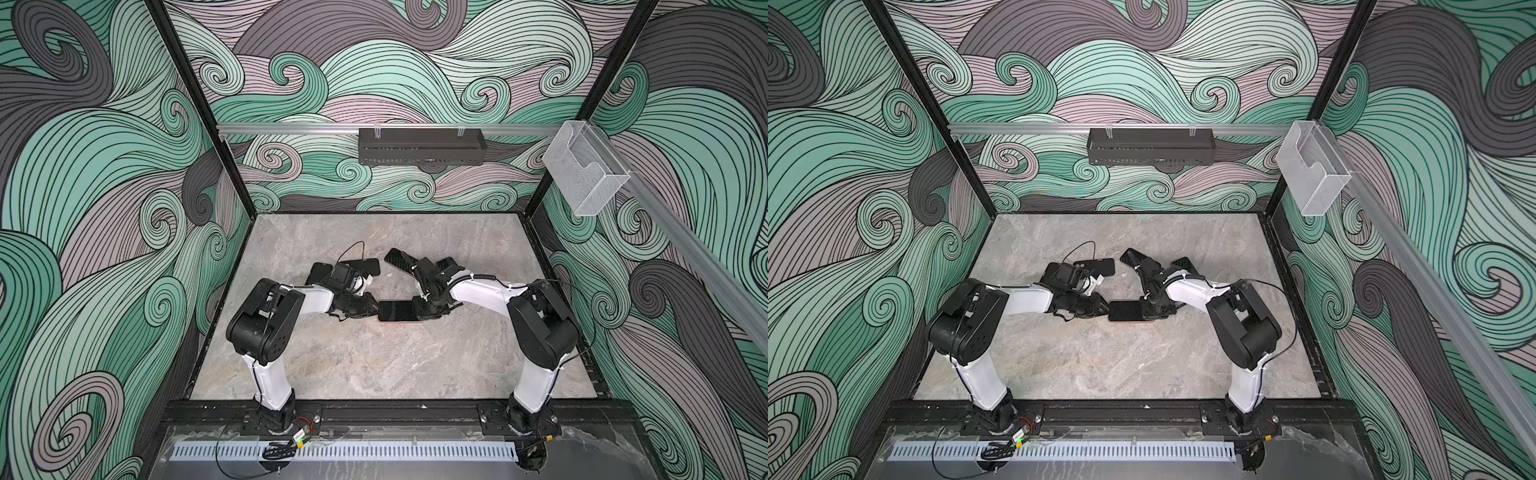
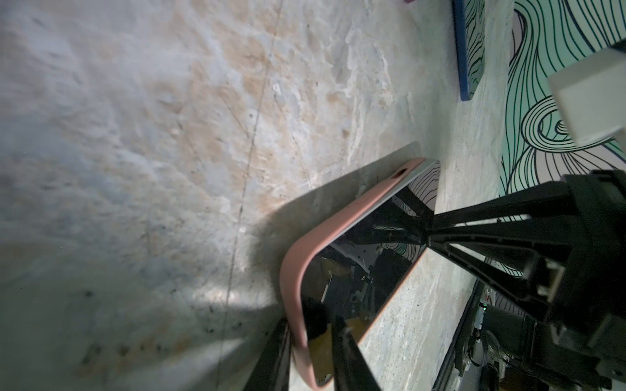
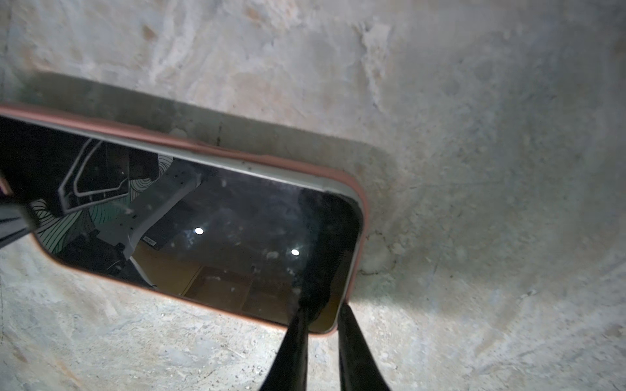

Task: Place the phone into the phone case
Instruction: 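Open both grippers and lift them away from the cased phone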

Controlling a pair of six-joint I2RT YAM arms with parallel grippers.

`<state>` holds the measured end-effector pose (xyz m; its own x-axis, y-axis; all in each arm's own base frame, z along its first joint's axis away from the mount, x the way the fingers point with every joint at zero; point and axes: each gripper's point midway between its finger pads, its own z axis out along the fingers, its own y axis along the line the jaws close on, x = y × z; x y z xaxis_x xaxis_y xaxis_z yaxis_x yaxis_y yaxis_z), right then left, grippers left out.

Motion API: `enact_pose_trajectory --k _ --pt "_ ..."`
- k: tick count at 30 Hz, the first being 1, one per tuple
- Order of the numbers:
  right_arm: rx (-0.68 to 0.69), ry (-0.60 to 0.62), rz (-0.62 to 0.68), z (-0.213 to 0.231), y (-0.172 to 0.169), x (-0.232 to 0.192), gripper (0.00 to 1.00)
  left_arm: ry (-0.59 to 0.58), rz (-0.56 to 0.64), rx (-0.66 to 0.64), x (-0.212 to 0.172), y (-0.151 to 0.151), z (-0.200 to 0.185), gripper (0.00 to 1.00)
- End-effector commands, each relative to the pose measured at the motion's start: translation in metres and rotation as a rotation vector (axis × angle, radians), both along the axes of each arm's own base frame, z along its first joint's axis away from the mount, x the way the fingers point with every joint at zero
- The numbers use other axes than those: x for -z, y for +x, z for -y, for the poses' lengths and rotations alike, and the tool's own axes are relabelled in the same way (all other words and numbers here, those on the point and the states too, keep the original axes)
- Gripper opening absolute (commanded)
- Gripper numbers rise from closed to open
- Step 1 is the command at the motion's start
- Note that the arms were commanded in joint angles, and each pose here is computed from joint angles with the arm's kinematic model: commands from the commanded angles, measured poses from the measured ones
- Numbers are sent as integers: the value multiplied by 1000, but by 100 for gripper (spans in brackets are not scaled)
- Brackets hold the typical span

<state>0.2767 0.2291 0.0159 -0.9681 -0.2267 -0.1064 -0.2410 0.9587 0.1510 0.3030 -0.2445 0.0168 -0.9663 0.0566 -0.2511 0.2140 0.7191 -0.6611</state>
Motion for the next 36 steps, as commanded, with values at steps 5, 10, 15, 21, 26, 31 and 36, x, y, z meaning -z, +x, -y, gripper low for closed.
enact_pose_trajectory --k 5,10,15,21,26,31,36 --pt "-77 6 -45 5 -7 -6 29 143 -78 -45 21 -13 -18 32" --pt "-95 142 -15 -3 4 -44 34 138 -47 -57 4 0 -17 39" --pt "-106 216 0 -3 18 -57 33 161 -24 -82 -5 11 -19 43" --pt "-87 233 -5 5 37 -48 27 159 -21 -86 -5 21 -15 41" --pt "-77 246 -21 4 47 -36 23 142 -29 -81 -3 25 -11 36" --pt "-72 237 -51 3 50 -18 22 122 -41 -69 0 25 -6 32" --pt "-69 225 -68 4 50 -6 21 113 -43 -60 1 24 -4 27"
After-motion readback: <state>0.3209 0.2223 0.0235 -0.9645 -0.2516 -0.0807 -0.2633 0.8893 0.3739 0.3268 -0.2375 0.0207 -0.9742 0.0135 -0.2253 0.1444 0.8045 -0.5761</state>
